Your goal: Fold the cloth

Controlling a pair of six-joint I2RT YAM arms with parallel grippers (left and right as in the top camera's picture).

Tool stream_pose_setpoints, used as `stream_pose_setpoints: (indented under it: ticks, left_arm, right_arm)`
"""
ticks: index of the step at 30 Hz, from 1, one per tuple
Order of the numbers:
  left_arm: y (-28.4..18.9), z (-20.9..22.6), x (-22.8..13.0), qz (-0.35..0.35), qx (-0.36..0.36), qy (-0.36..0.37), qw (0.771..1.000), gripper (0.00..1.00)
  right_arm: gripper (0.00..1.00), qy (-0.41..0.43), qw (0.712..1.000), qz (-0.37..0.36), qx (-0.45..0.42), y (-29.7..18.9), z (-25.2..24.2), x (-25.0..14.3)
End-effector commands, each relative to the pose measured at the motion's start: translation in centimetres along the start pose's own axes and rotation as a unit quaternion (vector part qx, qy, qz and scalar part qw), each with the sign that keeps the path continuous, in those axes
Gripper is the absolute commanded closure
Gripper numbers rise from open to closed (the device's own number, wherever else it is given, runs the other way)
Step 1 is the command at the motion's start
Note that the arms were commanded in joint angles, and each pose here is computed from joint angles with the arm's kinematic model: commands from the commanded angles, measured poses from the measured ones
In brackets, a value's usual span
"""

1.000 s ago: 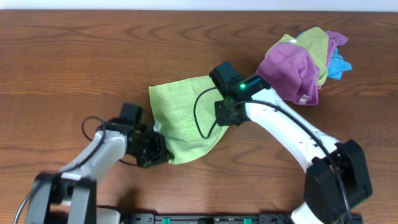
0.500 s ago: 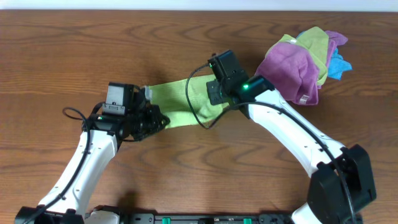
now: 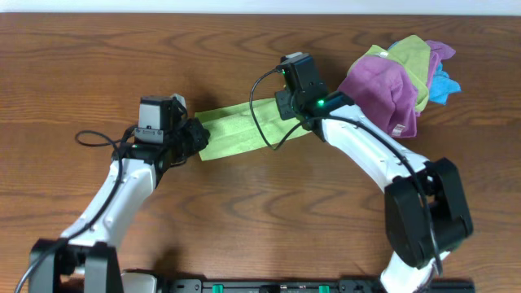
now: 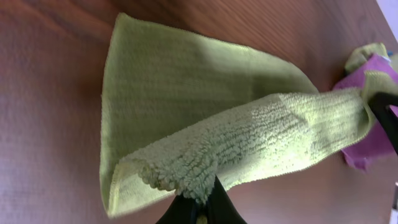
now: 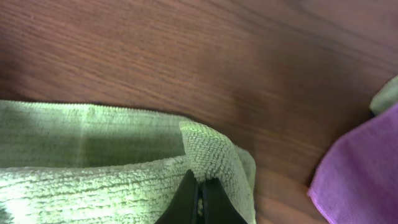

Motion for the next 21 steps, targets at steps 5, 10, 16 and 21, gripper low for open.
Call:
stream_pose_setpoints:
  ticks: [5, 10, 16, 21]
  left_arm:
    - [2.5, 1.1, 1.0, -0.007, 0.012, -0.014, 1.0, 0.94]
    - [3.8, 1.1, 2.0, -0.027, -0.001, -0.007, 1.0, 0.94]
    - [4.9, 2.0, 2.5, -0.032, 0.004, -0.013, 0.999, 0.94]
    - [5.3, 2.9, 2.8, -0.044, 0.025, -0.011, 0.999, 0.94]
  right_arm:
    - [0.98, -0.02, 1.0, -0.02, -0.007, 1.8, -0.2, 0.7]
    - [0.98, -0.025, 0.999, -0.029, -0.01, 3.5, -0.1, 0.6]
    - [0.98, -0.024, 0.999, -0.025, -0.011, 5.2, -0.1, -0.1]
    - [0.98, -0.027, 0.999, -0.021, -0.011, 6.0, 0.0, -0.5]
Point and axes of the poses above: each gripper's point midway between its finger pads, its own y axis out along the fingers, its own z axis along the line the jaws close on, x = y × z, the point moved 5 cm from there along -y, back along the fingers, and after that the axes turned 2 degrees about -y, right-handed, at the moved point
